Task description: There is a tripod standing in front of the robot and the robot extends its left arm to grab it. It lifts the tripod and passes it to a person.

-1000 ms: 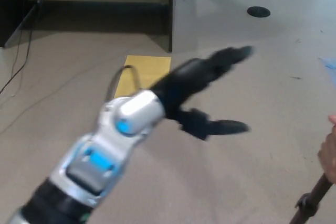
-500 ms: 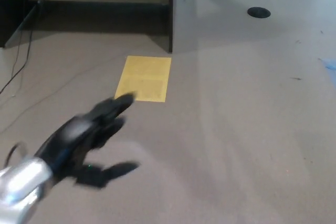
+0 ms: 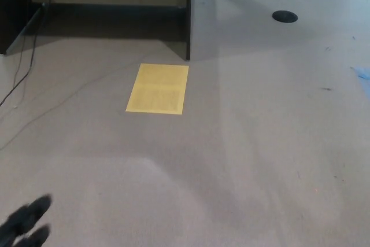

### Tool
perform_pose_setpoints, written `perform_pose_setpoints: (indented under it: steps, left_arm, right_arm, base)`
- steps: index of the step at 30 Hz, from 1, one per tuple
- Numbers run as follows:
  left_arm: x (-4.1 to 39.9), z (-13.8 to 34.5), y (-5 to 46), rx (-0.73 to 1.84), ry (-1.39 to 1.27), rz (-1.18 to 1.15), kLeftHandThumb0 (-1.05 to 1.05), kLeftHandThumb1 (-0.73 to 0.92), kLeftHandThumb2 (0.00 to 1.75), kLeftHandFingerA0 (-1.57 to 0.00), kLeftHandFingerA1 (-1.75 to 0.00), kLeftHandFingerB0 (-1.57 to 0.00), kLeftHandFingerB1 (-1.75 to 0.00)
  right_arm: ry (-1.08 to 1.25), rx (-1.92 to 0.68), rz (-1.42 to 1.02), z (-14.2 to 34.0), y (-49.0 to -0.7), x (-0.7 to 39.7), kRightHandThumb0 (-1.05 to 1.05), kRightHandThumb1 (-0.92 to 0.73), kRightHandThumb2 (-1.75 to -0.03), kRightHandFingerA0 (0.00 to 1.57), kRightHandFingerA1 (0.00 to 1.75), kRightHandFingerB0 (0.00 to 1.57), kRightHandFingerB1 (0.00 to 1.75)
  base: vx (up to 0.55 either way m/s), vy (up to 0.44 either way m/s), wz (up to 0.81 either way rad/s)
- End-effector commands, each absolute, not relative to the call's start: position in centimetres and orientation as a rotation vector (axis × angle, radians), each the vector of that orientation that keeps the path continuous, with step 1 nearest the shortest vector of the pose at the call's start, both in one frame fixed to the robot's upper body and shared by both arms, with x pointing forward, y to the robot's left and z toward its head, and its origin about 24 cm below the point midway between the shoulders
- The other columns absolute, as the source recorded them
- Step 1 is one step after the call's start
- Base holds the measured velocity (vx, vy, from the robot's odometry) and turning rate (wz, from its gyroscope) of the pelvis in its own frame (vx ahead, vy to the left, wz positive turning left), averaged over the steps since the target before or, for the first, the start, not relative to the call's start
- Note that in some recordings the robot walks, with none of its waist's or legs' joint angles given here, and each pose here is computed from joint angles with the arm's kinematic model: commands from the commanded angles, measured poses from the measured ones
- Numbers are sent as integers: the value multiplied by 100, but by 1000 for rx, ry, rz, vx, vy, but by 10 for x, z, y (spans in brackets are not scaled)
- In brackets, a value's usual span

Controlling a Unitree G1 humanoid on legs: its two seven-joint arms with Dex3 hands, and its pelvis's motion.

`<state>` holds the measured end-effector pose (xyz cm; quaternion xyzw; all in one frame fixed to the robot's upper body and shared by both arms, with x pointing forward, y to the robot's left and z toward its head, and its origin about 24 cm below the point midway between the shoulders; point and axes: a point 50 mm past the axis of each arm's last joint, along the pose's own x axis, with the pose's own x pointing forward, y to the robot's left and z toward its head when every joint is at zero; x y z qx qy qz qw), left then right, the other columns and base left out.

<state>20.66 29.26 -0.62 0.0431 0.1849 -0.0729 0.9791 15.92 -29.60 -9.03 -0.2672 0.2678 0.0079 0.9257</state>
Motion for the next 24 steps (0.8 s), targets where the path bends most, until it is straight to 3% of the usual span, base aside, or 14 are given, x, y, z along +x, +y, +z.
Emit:
perform_pose_setpoints:
  steps: [1,6,7,11,12,13,15,16,18,19,20,22,23,24]
  left_arm:
    - [164,-31,335,181,375,9,-28,25,63,0,-14,0,-22]
    - [153,-45,340,156,424,47,-24,24,63,0,-19,0,-25]
    - [152,-47,340,161,433,53,-20,41,53,0,-15,-2,-24]
    - [147,-56,342,125,469,84,-20,34,65,0,-17,-2,-27]
    - [145,-61,342,122,497,91,-21,40,52,0,-22,-6,-25]
    - [144,-62,343,126,505,101,-24,34,64,-2,-20,-3,-28]
    - [143,-64,343,117,508,109,-18,39,52,-1,-25,-7,-27]
    - [142,-65,343,118,512,110,-20,35,62,-4,-20,-4,-28]
    - [143,-67,343,132,528,106,-22,35,62,-5,-19,-3,-26]
    - [141,-68,343,137,536,107,-20,40,53,-2,-25,-4,-25]
    - [140,-69,343,148,546,104,-24,25,67,0,-30,0,-32]
    - [140,-70,344,174,556,98,-24,25,68,0,-31,0,-31]
    - [139,-71,343,185,557,92,-24,41,52,-3,-26,-3,-25]
    - [138,-71,343,197,559,93,-26,37,60,-6,-24,-6,-23]
  right_arm:
    - [577,-544,-2,-92,-302,150,-71,-77,-63,47,36,36,33]
    - [584,-544,-3,-94,-301,147,-72,-77,-64,47,36,35,33]
    - [586,-537,-5,-94,-301,147,-72,-77,-63,46,36,35,33]
    - [589,-525,-3,-94,-301,147,-71,-76,-64,46,36,35,32]
    - [589,-531,-3,-94,-302,147,-72,-76,-64,46,36,35,33]
    - [589,-536,-1,-94,-301,149,-73,-76,-64,46,36,35,32]
    - [583,-541,0,-94,-301,149,-72,-76,-64,47,36,36,33]
    - [583,-544,0,-94,-301,149,-72,-77,-64,47,36,35,33]
    - [591,-541,-3,-94,-302,148,-73,-77,-64,47,36,35,32]
    - [594,-534,-3,-94,-302,148,-73,-76,-64,47,36,35,32]
    - [595,-533,-3,-94,-302,148,-72,-76,-64,47,36,35,32]
    - [592,-537,-5,-94,-302,148,-71,-76,-63,47,36,35,33]
    - [594,-538,-5,-94,-303,146,-71,-76,-63,46,36,35,33]
    - [591,-542,-2,-94,-303,146,-71,-77,-64,46,36,36,32]
  base:
    - [0,0,0]
    - [0,0,0]
    - [0,0,0]
    - [0,0,0]
    - [0,0,0]
    - [0,0,0]
    - [0,0,0]
    - [0,0,0]
    - [0,0,0]
    - [0,0,0]
    - [0,0,0]
    - [0,0,0]
    - [0,0,0]
    - [0,0,0]
